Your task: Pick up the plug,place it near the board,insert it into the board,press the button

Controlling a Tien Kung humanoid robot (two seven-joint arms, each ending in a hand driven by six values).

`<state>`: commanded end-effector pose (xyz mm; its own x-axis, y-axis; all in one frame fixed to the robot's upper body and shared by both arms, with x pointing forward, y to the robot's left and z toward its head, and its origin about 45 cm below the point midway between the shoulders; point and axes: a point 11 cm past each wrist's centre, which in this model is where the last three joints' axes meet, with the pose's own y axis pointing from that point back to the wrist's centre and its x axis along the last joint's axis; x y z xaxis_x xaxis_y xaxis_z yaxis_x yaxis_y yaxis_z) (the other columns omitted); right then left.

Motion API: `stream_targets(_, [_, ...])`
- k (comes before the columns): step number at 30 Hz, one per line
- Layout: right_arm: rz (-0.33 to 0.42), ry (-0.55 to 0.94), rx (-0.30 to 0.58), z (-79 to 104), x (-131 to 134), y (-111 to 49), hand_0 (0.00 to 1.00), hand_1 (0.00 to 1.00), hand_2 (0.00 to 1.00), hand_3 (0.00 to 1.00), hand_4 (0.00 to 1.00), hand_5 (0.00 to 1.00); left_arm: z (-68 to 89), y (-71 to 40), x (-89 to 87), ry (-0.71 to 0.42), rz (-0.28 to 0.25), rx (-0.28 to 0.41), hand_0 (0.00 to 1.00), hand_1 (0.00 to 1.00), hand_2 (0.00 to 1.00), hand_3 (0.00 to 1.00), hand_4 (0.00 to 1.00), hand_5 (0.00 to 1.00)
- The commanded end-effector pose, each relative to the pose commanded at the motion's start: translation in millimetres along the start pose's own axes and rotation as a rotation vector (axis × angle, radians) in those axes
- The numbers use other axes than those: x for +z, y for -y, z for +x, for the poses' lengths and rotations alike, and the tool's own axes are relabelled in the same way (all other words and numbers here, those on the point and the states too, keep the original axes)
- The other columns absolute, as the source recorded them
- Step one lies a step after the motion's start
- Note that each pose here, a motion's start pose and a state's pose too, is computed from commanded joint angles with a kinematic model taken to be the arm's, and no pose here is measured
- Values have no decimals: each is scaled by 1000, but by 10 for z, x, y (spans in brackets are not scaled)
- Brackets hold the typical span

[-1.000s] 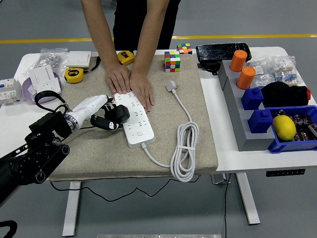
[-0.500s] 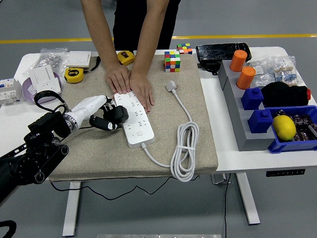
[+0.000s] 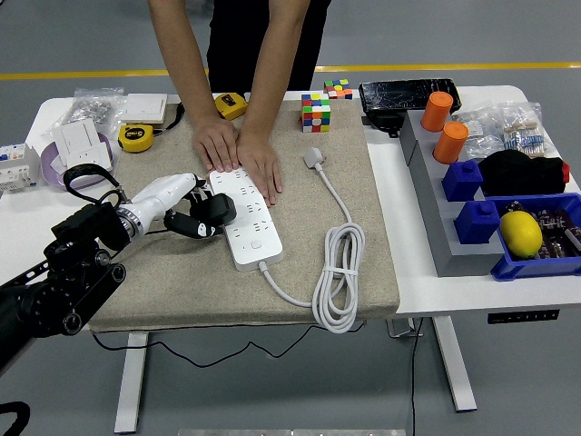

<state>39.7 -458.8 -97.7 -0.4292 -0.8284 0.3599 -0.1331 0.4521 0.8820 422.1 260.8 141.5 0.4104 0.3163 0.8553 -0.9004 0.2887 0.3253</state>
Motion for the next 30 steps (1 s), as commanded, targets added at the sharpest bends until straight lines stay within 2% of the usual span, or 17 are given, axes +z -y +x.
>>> stream_targets(4, [-1, 0, 0, 0, 6, 0, 957, 925, 854, 839, 998, 995, -4, 2, 7, 1, -2, -3, 633, 535, 492, 439, 593, 228])
stream_targets(5, [-2, 1, -1, 0, 6, 0, 957, 924, 853, 839, 998, 995, -2, 3, 10, 2, -2, -2, 650, 594, 533, 513, 615, 236])
stream_targets(10, [-1, 2, -3, -7, -2, 0, 957, 924, 853, 839, 998, 995, 12, 3, 14, 12, -4, 6, 650, 594, 533, 513, 615, 236])
stream_targets(11, [0, 2, -3, -7, -4, 0, 957, 925, 854, 838, 998, 993, 12, 3, 13, 11, -4, 6, 653, 621, 545, 537, 624, 244])
stream_targets(16, [0, 1, -2, -5, -3, 0, 957, 925, 854, 838, 998, 993, 12, 1, 9, 10, -3, 4, 653, 621, 545, 537, 624, 244])
stream_targets(17, [-1, 1, -2, -3, 1, 0, 957, 925, 853, 838, 998, 992, 11, 0, 8, 10, -3, 3, 666, 661, 565, 552, 639, 247])
stream_targets(30, [-6, -4, 0, 11, 27, -1, 957, 924, 853, 838, 998, 992, -21, -11, 17, 12, -7, -11, 669, 672, 575, 558, 661, 251])
